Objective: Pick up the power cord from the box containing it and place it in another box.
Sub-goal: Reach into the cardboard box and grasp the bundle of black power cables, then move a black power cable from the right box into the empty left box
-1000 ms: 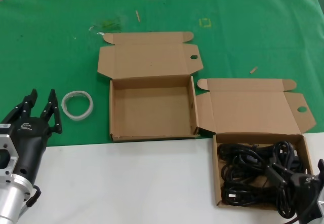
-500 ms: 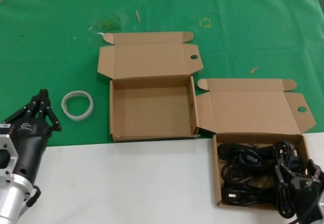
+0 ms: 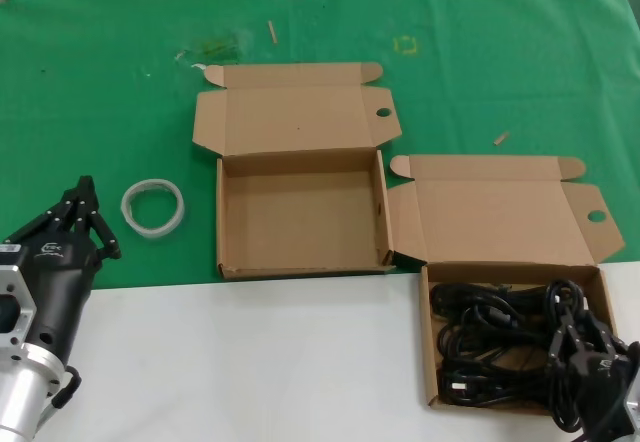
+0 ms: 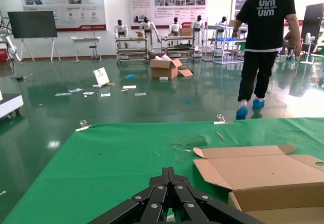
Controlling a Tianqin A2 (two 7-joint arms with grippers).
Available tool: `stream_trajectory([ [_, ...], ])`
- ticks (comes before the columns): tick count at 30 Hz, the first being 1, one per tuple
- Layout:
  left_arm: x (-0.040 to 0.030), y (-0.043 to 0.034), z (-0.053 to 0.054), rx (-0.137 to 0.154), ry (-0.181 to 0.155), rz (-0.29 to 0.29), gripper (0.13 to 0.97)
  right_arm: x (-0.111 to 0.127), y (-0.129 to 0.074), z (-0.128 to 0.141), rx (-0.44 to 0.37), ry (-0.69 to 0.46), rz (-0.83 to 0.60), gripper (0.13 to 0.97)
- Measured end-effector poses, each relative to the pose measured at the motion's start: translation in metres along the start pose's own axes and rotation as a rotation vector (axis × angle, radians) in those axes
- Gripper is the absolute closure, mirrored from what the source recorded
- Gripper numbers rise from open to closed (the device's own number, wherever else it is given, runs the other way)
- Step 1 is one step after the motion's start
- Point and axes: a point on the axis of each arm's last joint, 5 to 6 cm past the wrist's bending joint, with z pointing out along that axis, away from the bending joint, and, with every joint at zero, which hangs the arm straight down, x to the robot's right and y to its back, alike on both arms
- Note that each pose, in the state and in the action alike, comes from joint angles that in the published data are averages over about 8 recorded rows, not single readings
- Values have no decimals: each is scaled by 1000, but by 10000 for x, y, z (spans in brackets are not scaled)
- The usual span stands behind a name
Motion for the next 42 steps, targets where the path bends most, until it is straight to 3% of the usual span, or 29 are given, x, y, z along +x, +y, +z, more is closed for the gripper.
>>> stream_trajectory([
  [9, 0, 0, 0, 0, 0, -1, 957, -20, -37, -11, 8, 1, 1, 906],
  [23, 0, 0, 0, 0, 0, 0, 957, -43, -194, -73, 49, -11, 35, 930],
  [34, 0, 0, 0, 0, 0, 0, 957, -87, -674, -45, 168, -86, 20, 930],
  [42, 0, 0, 0, 0, 0, 0, 957, -287, -1117, 338, 265, -243, 11, 930],
])
